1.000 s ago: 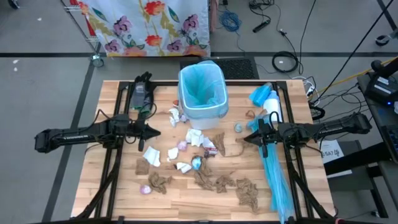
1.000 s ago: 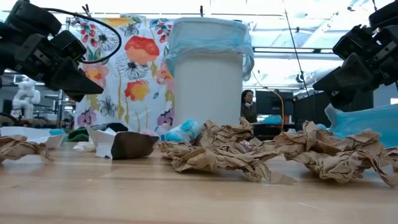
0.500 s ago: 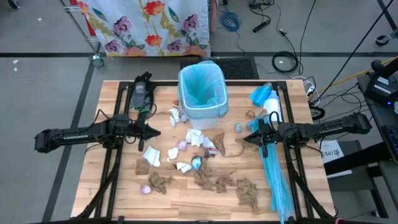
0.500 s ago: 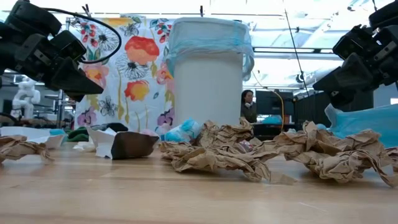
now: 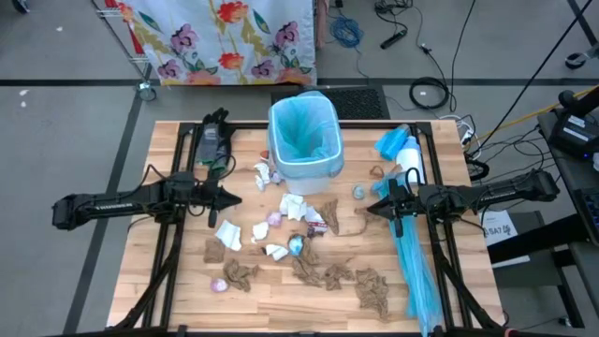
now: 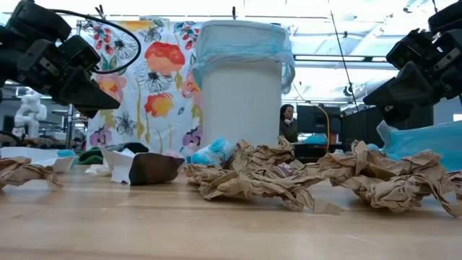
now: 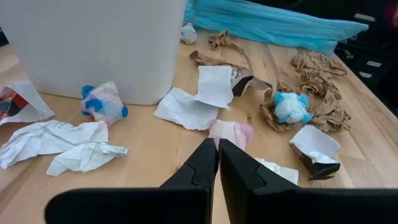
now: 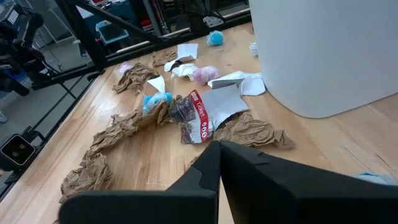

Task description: Place trash/remove bag and relplace

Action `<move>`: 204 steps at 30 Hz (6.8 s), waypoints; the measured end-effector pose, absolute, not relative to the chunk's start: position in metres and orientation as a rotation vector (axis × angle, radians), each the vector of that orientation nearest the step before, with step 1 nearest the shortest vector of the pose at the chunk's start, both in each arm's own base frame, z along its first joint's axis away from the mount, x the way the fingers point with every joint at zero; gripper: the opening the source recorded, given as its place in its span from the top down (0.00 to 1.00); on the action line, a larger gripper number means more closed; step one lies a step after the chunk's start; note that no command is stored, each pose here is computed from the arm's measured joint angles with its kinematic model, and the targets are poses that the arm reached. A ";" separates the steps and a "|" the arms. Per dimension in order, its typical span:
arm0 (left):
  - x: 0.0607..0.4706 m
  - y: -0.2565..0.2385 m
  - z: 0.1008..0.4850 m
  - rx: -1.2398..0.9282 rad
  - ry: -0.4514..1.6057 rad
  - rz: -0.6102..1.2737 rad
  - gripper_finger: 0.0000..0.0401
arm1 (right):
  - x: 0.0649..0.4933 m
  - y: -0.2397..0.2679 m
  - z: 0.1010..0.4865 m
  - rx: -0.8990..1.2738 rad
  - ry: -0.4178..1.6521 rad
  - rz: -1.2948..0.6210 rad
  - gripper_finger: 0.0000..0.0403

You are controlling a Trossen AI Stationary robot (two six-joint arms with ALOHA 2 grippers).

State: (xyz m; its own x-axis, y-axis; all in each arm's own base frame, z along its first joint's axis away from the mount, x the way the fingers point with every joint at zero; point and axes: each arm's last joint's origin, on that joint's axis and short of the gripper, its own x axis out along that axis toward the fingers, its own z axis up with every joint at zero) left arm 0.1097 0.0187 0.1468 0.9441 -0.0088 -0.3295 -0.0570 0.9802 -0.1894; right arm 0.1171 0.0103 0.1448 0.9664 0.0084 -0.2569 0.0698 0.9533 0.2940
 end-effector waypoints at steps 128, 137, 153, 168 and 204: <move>0.110 0.019 0.147 -0.200 0.336 0.025 0.94 | 0.235 0.079 0.224 0.854 1.303 -0.365 0.97; 0.110 0.019 0.147 -0.201 0.336 0.025 0.94 | 0.225 0.126 0.216 0.902 1.393 -0.307 0.75; 0.110 0.019 0.147 -0.205 0.336 0.020 0.94 | 0.231 0.171 0.176 0.750 1.402 -0.257 0.45; 0.110 0.018 0.147 -0.254 0.336 0.028 0.94 | 0.251 0.178 0.139 0.800 1.415 -0.333 0.94; 0.110 0.021 0.148 -0.240 0.335 0.101 0.94 | 0.287 -0.001 0.462 0.283 0.475 -0.564 1.00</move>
